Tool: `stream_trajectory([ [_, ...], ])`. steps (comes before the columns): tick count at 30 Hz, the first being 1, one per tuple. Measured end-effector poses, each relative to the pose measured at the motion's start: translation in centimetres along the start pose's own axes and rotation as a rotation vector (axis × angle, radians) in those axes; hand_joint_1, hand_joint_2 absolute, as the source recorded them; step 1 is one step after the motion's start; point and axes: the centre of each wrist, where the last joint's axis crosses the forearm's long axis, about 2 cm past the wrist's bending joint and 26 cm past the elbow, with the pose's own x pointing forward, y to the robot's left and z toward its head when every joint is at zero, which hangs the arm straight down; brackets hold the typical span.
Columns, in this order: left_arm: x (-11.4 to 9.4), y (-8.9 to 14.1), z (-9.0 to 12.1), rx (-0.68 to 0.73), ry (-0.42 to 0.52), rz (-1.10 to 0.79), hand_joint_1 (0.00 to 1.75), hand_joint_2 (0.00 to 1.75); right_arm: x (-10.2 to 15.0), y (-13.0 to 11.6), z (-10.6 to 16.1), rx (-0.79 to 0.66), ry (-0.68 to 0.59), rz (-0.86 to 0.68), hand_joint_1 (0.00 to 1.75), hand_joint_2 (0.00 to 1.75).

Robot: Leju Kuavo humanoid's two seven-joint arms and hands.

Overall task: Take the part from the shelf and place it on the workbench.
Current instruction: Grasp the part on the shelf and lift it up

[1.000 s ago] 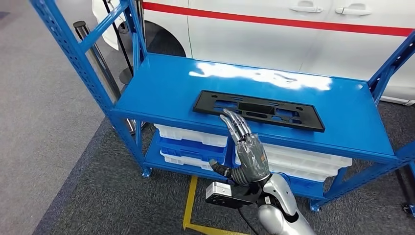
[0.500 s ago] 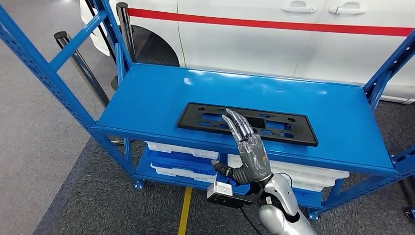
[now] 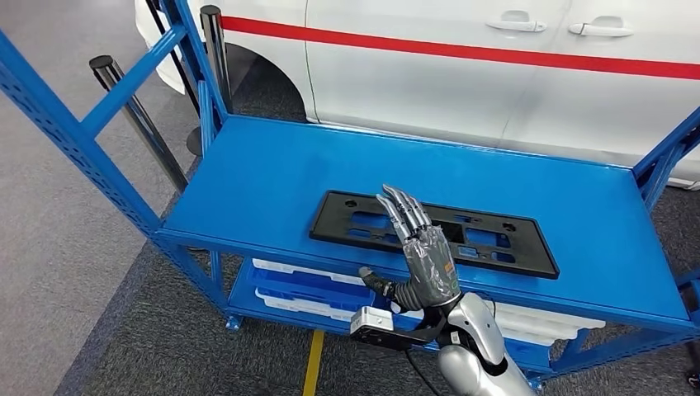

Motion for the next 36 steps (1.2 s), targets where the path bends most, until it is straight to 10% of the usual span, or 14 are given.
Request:
stream_trajectory([
  [36,0.6,0.0,-0.2,0.068,0.020,-0.049,0.00,0.00,-4.8,-2.6,1.9,0.357,0.094,0.126,0.00,1.75],
])
